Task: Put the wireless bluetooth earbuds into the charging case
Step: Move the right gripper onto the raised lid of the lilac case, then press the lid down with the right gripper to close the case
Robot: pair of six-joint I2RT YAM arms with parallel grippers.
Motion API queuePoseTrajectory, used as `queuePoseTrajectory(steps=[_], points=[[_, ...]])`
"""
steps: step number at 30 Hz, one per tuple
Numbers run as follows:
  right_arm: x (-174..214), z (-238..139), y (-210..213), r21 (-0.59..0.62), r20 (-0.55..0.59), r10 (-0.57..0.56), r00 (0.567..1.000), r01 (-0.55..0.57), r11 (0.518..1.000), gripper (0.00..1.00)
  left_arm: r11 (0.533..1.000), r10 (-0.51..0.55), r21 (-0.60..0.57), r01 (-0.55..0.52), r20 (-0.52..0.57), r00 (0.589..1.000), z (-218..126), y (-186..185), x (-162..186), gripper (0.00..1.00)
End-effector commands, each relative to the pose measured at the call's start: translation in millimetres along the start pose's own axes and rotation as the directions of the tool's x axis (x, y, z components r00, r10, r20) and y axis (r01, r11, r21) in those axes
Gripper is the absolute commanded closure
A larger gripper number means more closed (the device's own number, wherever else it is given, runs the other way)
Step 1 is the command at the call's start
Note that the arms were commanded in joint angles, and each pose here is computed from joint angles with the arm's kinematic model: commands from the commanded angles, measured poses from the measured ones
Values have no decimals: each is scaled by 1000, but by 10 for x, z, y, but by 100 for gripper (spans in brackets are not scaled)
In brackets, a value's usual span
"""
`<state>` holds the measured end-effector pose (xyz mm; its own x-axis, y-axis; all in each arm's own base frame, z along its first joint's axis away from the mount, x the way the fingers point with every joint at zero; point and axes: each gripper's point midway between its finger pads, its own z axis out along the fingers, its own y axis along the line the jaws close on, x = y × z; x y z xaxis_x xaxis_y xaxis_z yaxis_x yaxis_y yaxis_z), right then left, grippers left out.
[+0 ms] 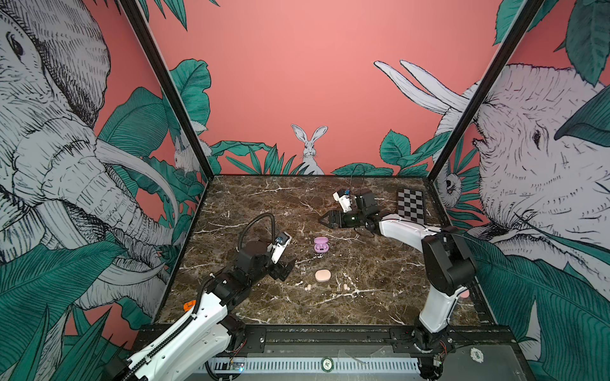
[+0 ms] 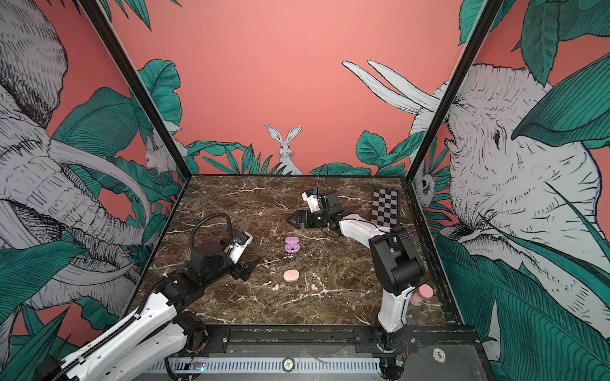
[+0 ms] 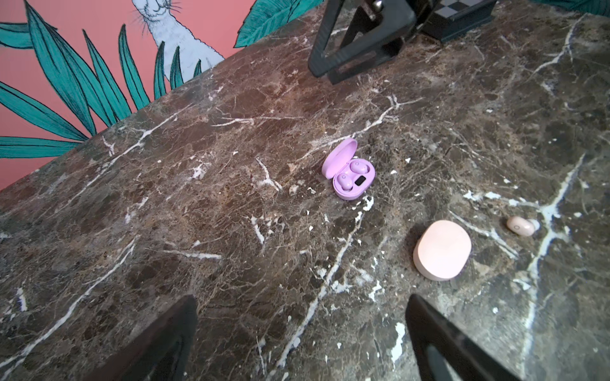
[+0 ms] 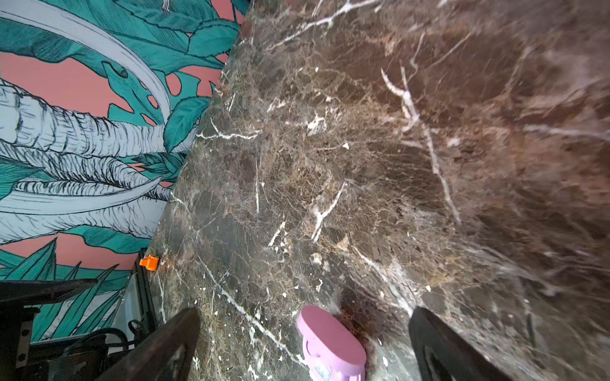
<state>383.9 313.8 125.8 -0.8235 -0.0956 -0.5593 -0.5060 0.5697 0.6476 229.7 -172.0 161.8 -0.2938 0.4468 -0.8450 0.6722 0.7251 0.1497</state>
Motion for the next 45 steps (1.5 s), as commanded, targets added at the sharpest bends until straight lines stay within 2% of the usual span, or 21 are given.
queuePoseTrajectory(steps=[1, 12, 21, 45], points=[[-120, 25, 206, -111, 21, -18, 1000, 20, 994, 2, 999, 38, -20, -37, 53, 998, -15, 30, -119, 1], [209, 233, 79, -142, -59, 63, 996, -70, 987, 2, 999, 45, 5, -45, 33, 998, 51, -8, -99, 1], [379, 275, 98, -149, -104, 60, 993, -75, 986, 2, 999, 52, 14, -52, 38, 998, 55, -27, -105, 1], [524, 124, 318, -155, -119, 13, 993, -32, 987, 2, 997, 64, 36, -65, 34, 997, 77, -75, -99, 1]])
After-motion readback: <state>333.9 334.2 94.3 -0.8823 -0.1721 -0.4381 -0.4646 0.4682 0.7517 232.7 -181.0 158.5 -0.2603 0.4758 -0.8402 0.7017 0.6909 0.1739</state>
